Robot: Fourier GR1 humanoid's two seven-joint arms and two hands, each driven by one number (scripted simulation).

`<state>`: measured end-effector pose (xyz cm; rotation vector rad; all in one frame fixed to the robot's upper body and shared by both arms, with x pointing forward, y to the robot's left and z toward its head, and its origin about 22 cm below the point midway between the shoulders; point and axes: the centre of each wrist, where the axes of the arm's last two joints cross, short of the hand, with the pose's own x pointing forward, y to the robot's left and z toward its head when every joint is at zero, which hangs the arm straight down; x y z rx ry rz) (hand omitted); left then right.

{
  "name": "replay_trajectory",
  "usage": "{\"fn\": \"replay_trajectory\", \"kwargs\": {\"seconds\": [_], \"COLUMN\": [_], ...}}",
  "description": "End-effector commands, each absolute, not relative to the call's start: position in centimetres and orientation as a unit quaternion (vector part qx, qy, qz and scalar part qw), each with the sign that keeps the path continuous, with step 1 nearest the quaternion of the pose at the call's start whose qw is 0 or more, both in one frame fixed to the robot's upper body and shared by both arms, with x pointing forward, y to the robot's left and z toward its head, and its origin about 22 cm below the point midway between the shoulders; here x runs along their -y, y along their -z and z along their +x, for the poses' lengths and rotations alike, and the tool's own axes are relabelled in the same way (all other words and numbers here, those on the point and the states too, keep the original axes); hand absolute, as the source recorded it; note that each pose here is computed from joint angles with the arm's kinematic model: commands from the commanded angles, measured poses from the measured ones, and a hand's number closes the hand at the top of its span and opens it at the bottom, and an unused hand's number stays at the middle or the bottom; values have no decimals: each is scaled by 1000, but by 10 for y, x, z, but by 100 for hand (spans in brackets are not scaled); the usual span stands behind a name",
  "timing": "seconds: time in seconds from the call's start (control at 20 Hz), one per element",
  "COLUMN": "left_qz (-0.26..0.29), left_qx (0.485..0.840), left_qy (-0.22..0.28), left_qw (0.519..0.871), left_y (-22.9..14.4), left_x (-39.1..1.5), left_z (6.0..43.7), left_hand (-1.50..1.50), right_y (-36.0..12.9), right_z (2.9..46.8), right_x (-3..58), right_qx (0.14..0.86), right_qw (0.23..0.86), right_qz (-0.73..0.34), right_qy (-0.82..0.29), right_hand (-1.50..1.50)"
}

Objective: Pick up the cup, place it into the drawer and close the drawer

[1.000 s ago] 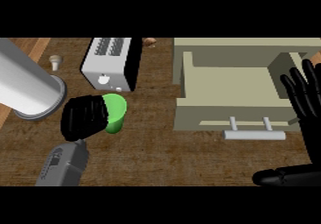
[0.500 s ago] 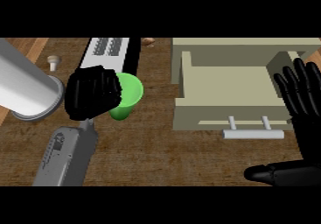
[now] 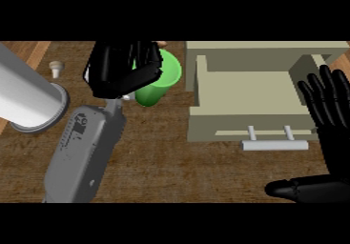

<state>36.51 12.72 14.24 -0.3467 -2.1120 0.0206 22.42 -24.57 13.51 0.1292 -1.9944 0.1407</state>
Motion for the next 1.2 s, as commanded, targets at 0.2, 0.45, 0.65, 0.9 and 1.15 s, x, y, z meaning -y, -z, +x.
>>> {"fn": "replay_trajectory", "kwargs": {"seconds": [0.2,0.45,0.65,0.9,1.15], "left_qz": [-133,-118,-112,-96,-87], "left_qx": [861,845,846,838,829], "left_qy": [19,43,50,43,46], "left_qw": [491,520,520,536,551], "left_y": [-165,-186,-189,-174,-157], "left_x": [-84,-82,-58,-41,-32], "left_z": [384,399,414,423,426], "left_hand": [150,150,150,150,150], "right_y": [-122,-132,-142,-120,-132], "right_z": [224,222,224,237,234], "right_x": [235,239,264,249,244], "right_qx": [837,836,836,833,838], "right_qw": [542,544,542,546,538], "right_qz": [55,57,47,59,60], "right_qy": [-53,-50,-69,-63,-69], "right_hand": [-150,-150,-150,-150,-150]}}
